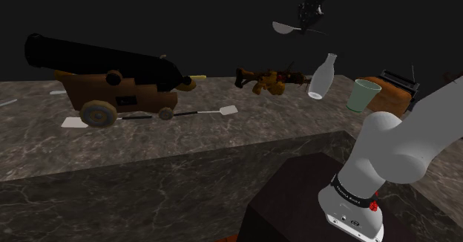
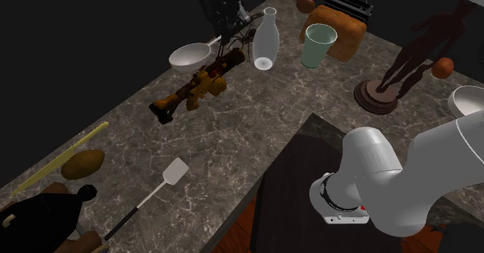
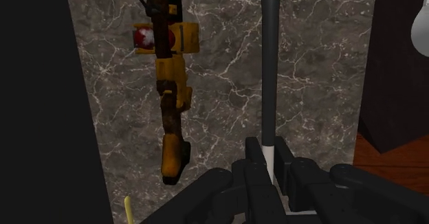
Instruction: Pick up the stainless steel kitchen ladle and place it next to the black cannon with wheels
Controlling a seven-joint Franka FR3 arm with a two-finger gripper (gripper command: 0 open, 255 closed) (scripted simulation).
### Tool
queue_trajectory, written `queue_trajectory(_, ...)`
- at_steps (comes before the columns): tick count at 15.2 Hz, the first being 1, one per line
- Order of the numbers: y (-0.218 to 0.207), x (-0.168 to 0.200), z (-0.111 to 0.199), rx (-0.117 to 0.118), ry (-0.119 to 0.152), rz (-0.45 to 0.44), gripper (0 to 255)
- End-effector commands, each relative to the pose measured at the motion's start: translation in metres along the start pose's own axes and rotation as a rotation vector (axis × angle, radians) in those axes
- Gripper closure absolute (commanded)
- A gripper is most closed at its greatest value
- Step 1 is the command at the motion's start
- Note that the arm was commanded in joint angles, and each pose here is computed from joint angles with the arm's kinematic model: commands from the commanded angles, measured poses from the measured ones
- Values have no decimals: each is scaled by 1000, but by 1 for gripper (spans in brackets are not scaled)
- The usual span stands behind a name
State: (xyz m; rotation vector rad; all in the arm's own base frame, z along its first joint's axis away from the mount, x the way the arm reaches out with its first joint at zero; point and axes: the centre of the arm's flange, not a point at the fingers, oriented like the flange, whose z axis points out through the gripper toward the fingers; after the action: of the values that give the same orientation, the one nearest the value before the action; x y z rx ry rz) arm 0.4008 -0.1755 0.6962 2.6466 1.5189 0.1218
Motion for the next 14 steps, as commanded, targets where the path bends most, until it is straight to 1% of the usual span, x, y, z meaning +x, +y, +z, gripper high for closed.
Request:
queue_trajectory(1, 1, 0, -5, 0, 0, 0, 255)
queue_trajectory(14, -42, 166, -6, 0, 0, 0, 255)
